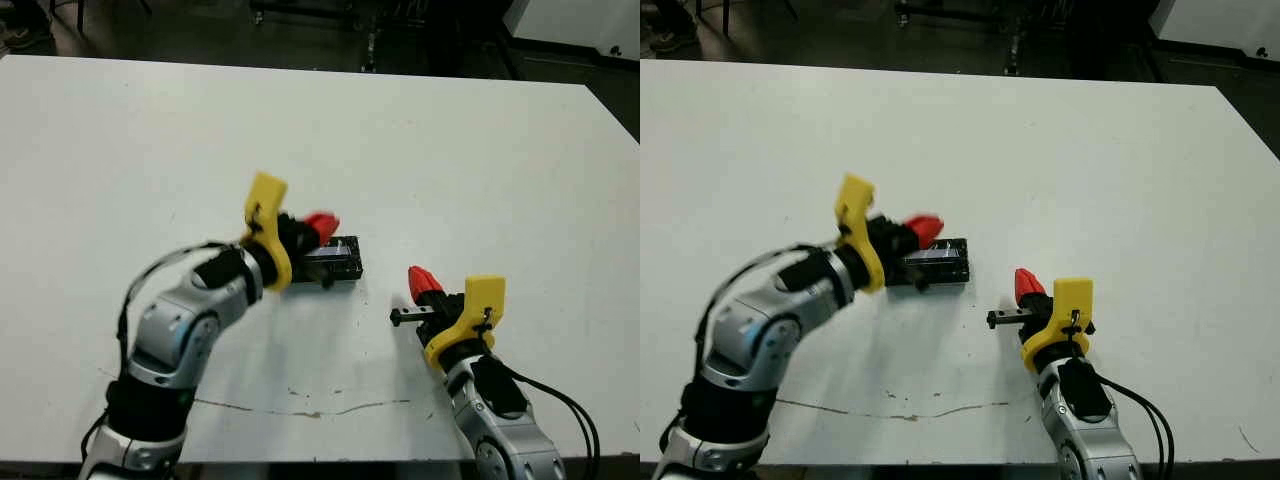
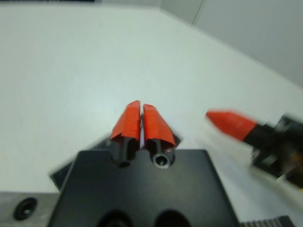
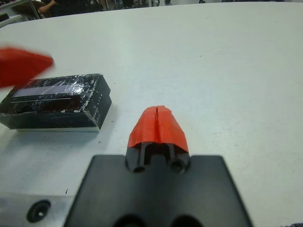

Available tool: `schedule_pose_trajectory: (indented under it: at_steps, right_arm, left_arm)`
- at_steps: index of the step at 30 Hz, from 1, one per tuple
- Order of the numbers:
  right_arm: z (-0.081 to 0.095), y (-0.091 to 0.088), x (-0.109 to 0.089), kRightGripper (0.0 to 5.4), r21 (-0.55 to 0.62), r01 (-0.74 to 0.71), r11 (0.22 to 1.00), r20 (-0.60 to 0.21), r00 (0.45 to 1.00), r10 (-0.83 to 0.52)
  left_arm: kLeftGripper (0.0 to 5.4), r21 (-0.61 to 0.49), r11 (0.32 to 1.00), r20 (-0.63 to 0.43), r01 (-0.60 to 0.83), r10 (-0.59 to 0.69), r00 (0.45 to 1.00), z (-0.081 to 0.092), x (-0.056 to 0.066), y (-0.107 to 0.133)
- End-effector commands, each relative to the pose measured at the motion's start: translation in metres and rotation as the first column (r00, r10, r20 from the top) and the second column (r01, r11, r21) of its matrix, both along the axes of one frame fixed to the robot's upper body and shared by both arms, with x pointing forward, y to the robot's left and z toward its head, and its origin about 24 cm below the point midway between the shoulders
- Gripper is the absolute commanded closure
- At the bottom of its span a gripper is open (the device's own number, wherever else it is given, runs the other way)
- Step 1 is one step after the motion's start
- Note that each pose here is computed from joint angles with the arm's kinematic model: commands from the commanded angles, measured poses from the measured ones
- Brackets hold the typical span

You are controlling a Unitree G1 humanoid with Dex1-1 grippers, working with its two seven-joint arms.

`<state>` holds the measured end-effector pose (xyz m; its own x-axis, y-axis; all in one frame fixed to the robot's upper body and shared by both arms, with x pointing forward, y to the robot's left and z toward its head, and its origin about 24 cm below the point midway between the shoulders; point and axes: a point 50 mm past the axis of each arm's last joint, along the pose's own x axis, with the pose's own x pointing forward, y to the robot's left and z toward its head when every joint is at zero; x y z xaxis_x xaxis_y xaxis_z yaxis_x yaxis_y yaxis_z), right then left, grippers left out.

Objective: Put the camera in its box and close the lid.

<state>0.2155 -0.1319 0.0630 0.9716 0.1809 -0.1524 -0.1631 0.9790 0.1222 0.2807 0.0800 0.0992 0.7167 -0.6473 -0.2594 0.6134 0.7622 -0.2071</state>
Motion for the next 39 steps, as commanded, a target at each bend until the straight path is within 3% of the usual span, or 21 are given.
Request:
schedule_pose_trajectory:
  at_steps: [1,9,19,24,28,32,39]
  right_arm:
    - [-0.002,-0.005,-0.001,5.40,-0.038,0.008,0.999,0.001,1.000,-0.008]
    - [-0.002,-0.010,-0.002,5.40,-0.017,0.033,0.999,-0.007,0.999,-0.033]
    - [0.000,-0.009,-0.001,5.40,-0.002,0.039,0.999,-0.003,0.999,-0.039]
    - [0.000,-0.009,-0.002,5.40,-0.001,0.035,0.999,0.004,0.999,-0.035]
    - [0.002,-0.009,-0.002,5.40,0.002,0.036,0.999,0.007,0.999,-0.036]
    - [0.003,-0.010,-0.002,5.40,0.007,0.036,0.999,0.016,0.999,-0.036]
    - [0.020,-0.014,0.001,5.40,0.053,0.043,0.998,0.084,0.995,-0.047]
  left_arm:
    - [5.39,0.037,0.999,-0.056,-0.032,0.035,0.998,-0.020,-0.001,0.003]
    - [5.39,0.112,0.987,-0.122,-0.112,0.126,0.984,-0.041,0.000,0.013]
    - [5.39,0.321,0.946,-0.170,-0.043,0.102,0.980,-0.074,-0.009,0.023]
    - [5.39,0.312,0.949,-0.205,-0.046,0.114,0.972,-0.080,-0.014,0.025]
    - [5.39,0.240,0.968,-0.151,-0.074,0.113,0.982,-0.064,-0.015,0.030]
    - [5.39,0.141,0.982,-0.084,-0.128,0.141,0.986,-0.034,-0.015,0.042]
    - [5.39,-0.019,0.969,0.171,-0.245,0.245,0.954,0.021,-0.019,0.081]
